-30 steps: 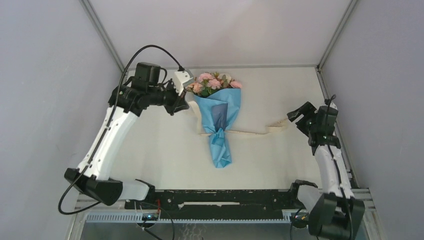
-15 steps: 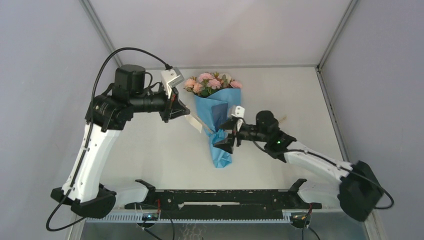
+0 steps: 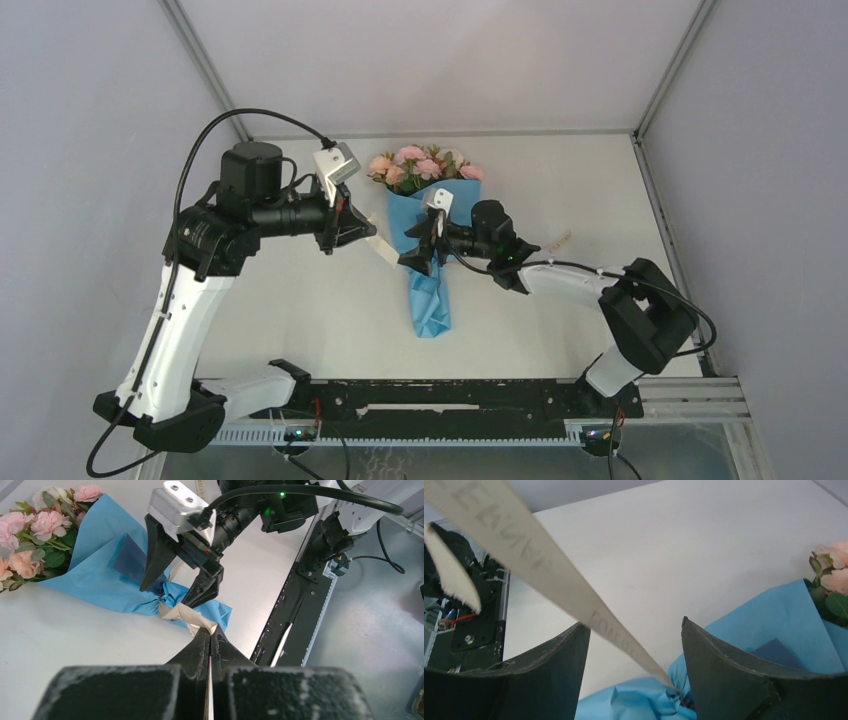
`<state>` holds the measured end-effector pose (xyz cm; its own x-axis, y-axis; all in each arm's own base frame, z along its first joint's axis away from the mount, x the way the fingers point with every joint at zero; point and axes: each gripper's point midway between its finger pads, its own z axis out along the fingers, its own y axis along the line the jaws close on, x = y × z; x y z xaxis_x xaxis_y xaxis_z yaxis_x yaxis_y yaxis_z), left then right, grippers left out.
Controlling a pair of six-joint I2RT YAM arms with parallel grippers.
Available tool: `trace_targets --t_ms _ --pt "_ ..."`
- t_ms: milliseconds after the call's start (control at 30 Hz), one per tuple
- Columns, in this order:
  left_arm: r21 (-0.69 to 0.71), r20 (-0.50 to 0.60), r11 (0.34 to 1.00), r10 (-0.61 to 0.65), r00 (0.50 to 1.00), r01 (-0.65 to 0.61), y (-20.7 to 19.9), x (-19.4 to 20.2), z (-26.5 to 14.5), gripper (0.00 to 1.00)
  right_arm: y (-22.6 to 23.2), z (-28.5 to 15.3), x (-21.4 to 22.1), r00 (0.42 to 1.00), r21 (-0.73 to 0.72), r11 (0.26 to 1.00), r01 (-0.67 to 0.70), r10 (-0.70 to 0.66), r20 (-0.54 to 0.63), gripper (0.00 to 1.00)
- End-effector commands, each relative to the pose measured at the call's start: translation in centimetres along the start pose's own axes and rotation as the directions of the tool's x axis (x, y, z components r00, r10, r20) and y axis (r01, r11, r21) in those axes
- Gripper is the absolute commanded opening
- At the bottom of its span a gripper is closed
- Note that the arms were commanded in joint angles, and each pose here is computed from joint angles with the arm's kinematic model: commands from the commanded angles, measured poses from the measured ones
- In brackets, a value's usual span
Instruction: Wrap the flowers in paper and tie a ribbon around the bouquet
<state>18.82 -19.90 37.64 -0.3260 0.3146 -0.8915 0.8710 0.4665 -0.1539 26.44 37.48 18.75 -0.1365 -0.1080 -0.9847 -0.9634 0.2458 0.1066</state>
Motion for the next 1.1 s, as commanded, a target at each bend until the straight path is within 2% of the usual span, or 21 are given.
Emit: trace_targets --t_ms 0,100,133,167,267,300,367,400,467,500,533,600,700,833,900,967,1033,1067 --pt "0.012 0.041 1.000 0.006 0.999 -0.007 -0.5 -0.8 -0.3 0.00 0.9 1.9 -3.6 0.996 -0.061 0.998 0.027 -0.022 0.084 0.75" --pt "-0.001 0.030 1.000 0.007 1.000 -0.007 -0.3 -0.3 -0.2 0.00 1.3 2.4 -3.2 0.998 -0.086 0.996 0.019 -0.013 0.068 0.73" --pt "-0.006 0.030 1.000 0.010 1.000 -0.010 -0.2 -0.2 -0.3 0.00 1.3 2.4 -3.1 0.998 -0.085 0.996 0.016 -0.011 0.064 0.69" --pt "-0.008 0.026 1.000 0.012 1.000 -0.011 -0.2 -0.1 -0.3 0.00 1.1 2.4 -3.0 0.998 -0.077 0.997 0.012 -0.008 0.060 0.59" --pt "-0.014 0.017 1.000 0.009 1.000 -0.009 -0.2 0.2 -0.5 0.00 -0.1 2.0 -2.9 0.997 -0.025 0.999 -0.048 0.049 0.053 0.12" --pt "-0.024 0.000 1.000 0.009 1.000 -0.009 0.0 0.9 -0.5 0.00 -0.7 1.7 -3.0 0.995 0.004 0.996 -0.088 0.087 0.051 0.00" --pt "-0.061 -0.062 0.998 0.004 0.998 -0.008 1.1 3.8 -0.2 0.01 -2.0 0.6 -3.7 0.988 0.055 0.988 -0.143 0.139 0.065 0.00" --pt "-0.092 -0.120 0.995 0.019 0.993 -0.030 2.1 6.3 0.2 0.09 -2.5 0.2 -3.9 0.985 0.075 0.984 -0.164 0.159 0.071 0.00" --pt "-0.181 -0.257 0.979 0.045 0.965 -0.093 4.8 12.5 1.0 0.38 -2.9 -0.4 -4.3 0.981 0.099 0.978 -0.185 0.178 0.075 0.00" --pt "-0.205 -0.312 0.970 0.059 0.948 -0.128 5.7 15.2 1.3 0.49 -2.9 -0.5 -4.3 0.980 0.102 0.976 -0.192 0.185 0.072 0.00" --pt "-0.181 -0.361 0.971 0.082 0.929 -0.157 5.8 17.5 1.8 0.57 -2.7 -0.6 -4.2 0.978 0.094 0.975 -0.202 0.196 0.067 0.00" --pt "-0.106 -0.386 0.979 0.124 0.914 -0.177 5.0 19.7 3.1 0.64 -2.4 -0.7 -3.9 0.974 0.078 0.971 -0.224 0.220 0.053 0.00" --pt "-0.082 -0.347 0.989 0.088 0.934 -0.124 4.8 19.5 5.3 0.68 -2.2 -0.9 -3.8 0.967 0.066 0.965 -0.254 0.251 0.046 0.00" --pt "-0.161 -0.322 0.985 0.003 0.947 -0.058 7.1 18.9 7.9 0.70 -2.3 -1.2 -4.1 0.950 0.072 0.948 -0.311 0.307 0.057 0.00" --pt "-0.178 -0.224 0.983 0.012 0.974 -0.053 7.8 17.5 9.5 0.70 -2.3 -1.2 -4.1 0.941 0.075 0.939 -0.337 0.333 0.057 0.00" --pt "-0.112 -0.097 0.992 0.046 0.994 -0.057 7.3 15.9 11.5 0.69 -1.9 -1.2 -4.2 0.937 0.057 0.936 -0.348 0.345 0.053 0.00" --pt "-0.074 0.039 0.994 0.084 0.996 -0.081 7.5 13.9 13.5 0.70 -1.6 -1.3 -4.1 0.934 0.039 0.933 -0.357 0.355 0.045 0.00" --pt "-0.074 0.059 0.995 0.071 0.996 -0.067 8.0 13.9 14.2 0.73 -1.5 -1.4 -4.1 0.933 0.028 0.933 -0.359 0.358 0.040 0.00"
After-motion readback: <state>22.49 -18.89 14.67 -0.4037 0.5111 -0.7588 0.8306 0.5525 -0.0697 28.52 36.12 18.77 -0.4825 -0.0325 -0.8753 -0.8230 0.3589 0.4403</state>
